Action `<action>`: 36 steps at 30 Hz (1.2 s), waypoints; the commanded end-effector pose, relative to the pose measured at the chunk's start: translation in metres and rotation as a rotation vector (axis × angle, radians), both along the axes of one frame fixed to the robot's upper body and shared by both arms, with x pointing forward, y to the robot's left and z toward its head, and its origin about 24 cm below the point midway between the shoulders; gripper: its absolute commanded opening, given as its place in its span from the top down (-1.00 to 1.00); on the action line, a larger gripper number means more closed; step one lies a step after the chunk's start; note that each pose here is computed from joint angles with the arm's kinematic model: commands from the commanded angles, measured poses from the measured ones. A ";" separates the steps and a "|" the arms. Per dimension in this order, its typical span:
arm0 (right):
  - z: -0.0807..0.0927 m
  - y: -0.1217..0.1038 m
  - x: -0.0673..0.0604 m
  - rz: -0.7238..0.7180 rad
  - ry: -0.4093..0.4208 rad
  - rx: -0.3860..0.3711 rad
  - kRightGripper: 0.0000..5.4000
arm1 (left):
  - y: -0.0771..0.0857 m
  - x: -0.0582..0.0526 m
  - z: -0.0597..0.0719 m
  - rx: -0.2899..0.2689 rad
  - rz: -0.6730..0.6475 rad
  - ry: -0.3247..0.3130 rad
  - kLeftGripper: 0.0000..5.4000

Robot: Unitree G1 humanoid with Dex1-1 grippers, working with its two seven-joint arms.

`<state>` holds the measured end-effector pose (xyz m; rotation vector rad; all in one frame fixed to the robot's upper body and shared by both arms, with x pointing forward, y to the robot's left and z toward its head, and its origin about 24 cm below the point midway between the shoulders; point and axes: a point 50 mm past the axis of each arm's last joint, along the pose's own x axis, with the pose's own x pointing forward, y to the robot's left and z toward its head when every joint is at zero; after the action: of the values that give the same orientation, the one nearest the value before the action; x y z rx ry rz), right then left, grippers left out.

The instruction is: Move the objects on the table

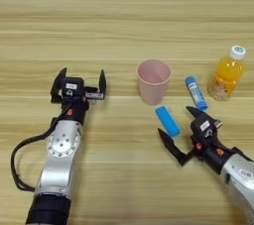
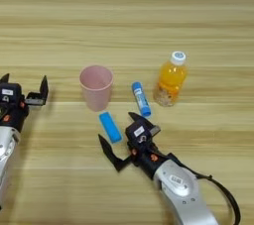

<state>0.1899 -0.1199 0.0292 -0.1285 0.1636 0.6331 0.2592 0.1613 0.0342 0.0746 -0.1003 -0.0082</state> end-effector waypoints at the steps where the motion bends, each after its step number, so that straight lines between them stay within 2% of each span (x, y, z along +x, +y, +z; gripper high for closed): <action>1: -0.005 0.001 0.003 0.009 0.024 -0.012 -1.00 | 0.000 -0.001 -0.001 0.007 0.004 0.011 -0.99; 7: -0.012 0.002 0.004 0.006 0.062 -0.003 -1.00 | 0.000 -0.001 -0.001 0.007 0.005 0.010 -0.99; 25: -0.029 0.004 0.005 0.014 0.135 -0.043 -1.00 | -0.001 -0.001 -0.001 0.011 0.003 0.014 -0.99; 36: -0.032 0.004 0.005 0.009 0.147 -0.045 -0.59 | -0.001 -0.001 -0.001 0.009 0.006 0.012 -1.00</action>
<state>0.1992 -0.1113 0.0084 -0.1085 0.2451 0.6635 0.2580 0.1604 0.0326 0.0765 -0.0936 -0.0066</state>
